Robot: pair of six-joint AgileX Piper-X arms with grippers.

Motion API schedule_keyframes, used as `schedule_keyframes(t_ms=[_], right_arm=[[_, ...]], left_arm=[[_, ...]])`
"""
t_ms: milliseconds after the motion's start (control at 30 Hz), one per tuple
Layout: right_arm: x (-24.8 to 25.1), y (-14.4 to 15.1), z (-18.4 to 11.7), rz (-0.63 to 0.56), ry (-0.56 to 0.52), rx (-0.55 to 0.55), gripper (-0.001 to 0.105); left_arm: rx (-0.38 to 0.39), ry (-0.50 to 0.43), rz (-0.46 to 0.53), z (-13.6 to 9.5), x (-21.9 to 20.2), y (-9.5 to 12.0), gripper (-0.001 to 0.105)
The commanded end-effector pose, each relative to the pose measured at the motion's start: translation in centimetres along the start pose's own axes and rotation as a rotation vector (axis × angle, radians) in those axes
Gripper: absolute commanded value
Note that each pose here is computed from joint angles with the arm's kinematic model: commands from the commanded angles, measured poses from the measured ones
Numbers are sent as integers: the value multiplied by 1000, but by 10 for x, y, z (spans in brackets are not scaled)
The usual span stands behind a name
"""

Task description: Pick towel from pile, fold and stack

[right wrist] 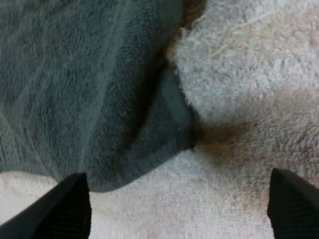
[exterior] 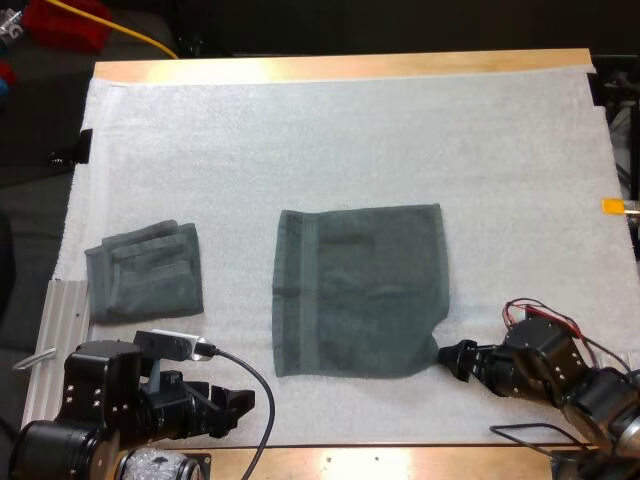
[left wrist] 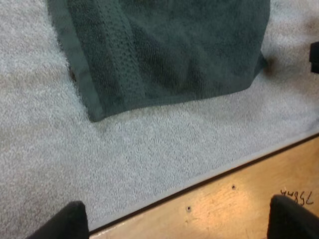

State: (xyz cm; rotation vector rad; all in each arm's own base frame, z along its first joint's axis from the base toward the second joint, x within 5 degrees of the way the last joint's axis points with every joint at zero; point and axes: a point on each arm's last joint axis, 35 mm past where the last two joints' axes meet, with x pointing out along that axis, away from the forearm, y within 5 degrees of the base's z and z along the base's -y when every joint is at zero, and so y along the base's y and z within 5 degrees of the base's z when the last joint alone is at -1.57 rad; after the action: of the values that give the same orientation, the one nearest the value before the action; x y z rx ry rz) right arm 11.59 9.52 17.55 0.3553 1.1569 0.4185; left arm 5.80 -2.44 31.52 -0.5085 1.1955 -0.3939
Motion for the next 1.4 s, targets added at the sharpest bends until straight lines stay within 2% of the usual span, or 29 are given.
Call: schedule_keyframes(t_ms=[0, 167, 333, 433, 1367], right_arm=[[1, 0, 0, 19, -8, 19, 71], [13, -6, -5, 68, -52, 107, 71], [25, -12, -11, 91, -36, 158, 71], [31, -13, -11, 128, -26, 164, 71], [70, -17, -8, 141, 42, 245, 71]], left_arm=[[6, -8, -9, 0, -1, -1, 70], [6, -8, -9, 0, -1, -1, 70], [6, -8, -9, 0, -1, -1, 70], [6, -8, -9, 0, -1, -1, 70], [6, -8, -9, 0, -1, -1, 70]])
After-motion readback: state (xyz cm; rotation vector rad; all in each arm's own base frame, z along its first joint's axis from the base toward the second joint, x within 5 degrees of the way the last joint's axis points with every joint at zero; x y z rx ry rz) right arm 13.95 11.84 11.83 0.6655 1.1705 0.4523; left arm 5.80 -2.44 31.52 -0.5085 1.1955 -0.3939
